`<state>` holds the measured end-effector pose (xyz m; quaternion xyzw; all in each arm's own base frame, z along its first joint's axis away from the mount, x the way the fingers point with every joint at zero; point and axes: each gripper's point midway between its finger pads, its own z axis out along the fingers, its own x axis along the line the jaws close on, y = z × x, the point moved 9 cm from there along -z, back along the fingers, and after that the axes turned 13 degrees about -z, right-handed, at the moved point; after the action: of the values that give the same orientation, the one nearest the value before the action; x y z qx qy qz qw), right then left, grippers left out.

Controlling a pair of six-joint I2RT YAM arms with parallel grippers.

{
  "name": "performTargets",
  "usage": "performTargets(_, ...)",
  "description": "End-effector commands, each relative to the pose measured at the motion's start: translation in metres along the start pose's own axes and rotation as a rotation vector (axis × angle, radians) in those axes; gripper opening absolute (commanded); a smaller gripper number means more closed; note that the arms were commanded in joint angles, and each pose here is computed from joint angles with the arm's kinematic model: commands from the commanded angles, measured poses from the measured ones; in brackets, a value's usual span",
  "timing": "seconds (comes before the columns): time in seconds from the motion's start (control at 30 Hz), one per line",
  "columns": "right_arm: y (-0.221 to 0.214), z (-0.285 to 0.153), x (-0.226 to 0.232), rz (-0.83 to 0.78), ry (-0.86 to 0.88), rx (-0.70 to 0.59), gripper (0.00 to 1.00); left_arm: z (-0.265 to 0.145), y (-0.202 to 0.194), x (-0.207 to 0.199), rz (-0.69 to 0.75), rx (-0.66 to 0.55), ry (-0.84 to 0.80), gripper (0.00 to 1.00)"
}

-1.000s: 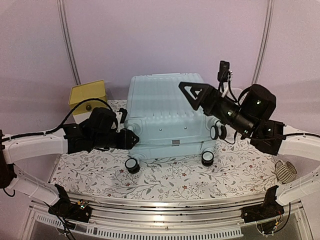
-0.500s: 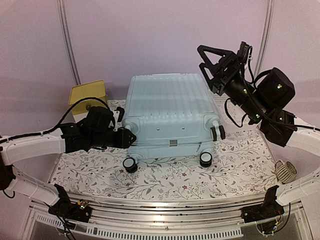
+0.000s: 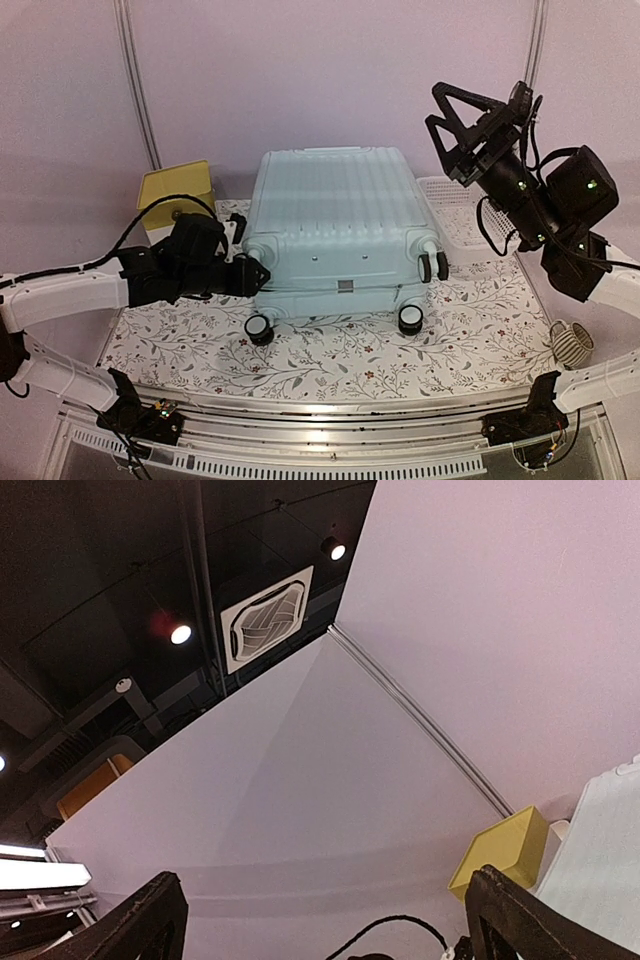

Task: Open, take out, and arrange the luggage
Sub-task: Adjust the luggage at the center of the board.

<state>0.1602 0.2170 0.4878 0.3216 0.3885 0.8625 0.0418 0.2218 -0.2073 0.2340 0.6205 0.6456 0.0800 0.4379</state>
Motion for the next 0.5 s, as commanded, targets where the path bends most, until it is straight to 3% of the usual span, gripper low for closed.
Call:
performTargets(0.0, -0.009, -0.012, -0.009, -0.085, -0.015, 0.022, 0.99, -0.017, 0.023, 0.003, -0.035, -0.147, -0.015, 0.54)
performTargets(0.2, -0.037, -0.031, -0.048, -0.311, -0.273, 0.194, 0.99, -0.016, 0.021, 0.003, -0.008, -0.129, -0.035, 0.54)
performTargets(0.47, -0.062, -0.03, -0.087, -0.498, -0.509, 0.453, 0.99, -0.012, 0.018, 0.006, 0.013, -0.119, -0.048, 0.54)
